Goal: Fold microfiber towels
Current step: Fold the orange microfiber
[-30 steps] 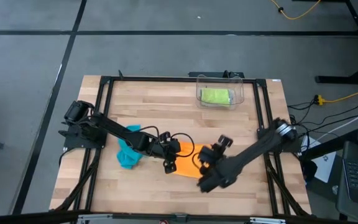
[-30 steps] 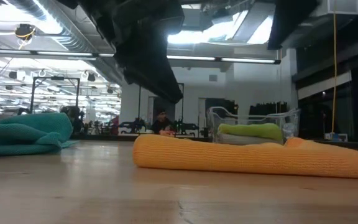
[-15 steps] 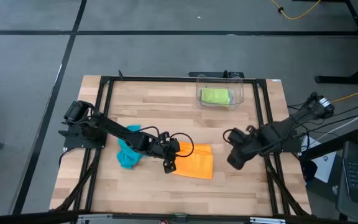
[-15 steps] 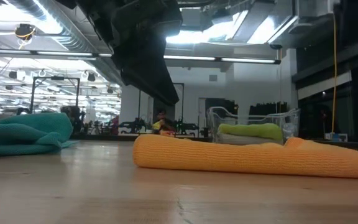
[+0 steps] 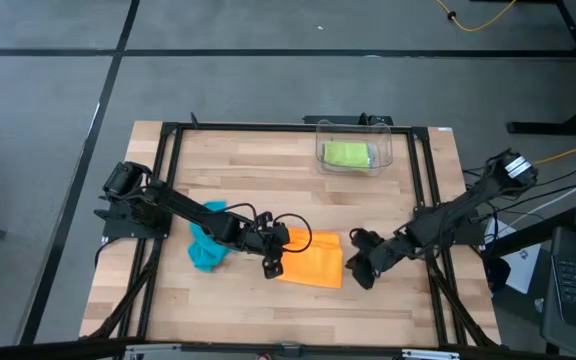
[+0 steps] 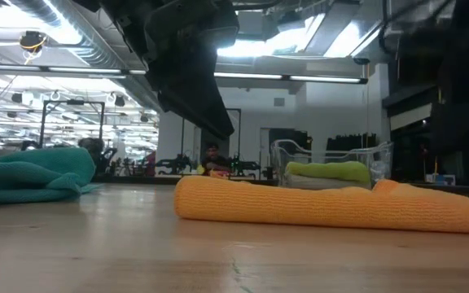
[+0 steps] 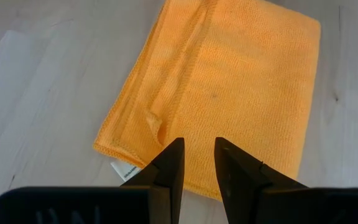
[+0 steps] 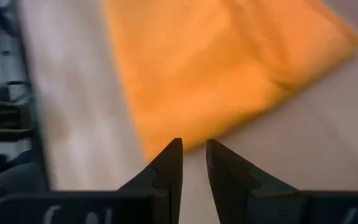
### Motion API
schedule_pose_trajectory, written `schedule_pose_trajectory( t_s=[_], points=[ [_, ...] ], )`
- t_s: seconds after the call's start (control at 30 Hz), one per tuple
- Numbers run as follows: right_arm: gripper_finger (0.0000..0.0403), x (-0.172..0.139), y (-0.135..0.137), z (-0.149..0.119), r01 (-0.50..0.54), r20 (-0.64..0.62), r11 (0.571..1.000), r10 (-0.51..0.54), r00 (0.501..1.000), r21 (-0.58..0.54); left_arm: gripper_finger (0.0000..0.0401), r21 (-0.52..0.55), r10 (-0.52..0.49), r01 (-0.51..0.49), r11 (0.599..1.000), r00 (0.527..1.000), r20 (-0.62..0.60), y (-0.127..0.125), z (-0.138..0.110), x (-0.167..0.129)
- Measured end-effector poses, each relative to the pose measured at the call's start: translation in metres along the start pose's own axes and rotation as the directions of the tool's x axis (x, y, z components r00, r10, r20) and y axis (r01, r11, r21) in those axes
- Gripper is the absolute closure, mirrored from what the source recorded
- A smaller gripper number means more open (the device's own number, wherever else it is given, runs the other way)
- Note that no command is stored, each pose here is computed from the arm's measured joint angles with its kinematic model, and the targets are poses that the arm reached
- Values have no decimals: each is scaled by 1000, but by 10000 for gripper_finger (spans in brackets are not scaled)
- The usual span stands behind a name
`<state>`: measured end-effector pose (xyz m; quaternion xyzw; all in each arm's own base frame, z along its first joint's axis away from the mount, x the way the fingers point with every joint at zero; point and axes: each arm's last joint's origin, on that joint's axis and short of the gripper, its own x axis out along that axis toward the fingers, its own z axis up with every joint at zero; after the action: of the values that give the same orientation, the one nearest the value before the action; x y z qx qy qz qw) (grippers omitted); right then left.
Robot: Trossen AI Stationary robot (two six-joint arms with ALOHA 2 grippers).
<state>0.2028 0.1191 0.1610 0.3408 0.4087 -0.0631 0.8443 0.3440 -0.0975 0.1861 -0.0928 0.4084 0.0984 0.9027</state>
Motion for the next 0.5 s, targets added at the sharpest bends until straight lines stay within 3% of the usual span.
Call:
schedule_pose_trajectory(
  t_s=[0.27,0.5],
  points=[
    [323,15,-17,-4,95,0,993,-95,995,70,321,3,13,-13,1000,1000,2,1,0,0],
    [262,17,-19,10,117,73,986,-126,989,118,321,4,15,-15,1000,1000,-1,1,-1,0]
  ],
)
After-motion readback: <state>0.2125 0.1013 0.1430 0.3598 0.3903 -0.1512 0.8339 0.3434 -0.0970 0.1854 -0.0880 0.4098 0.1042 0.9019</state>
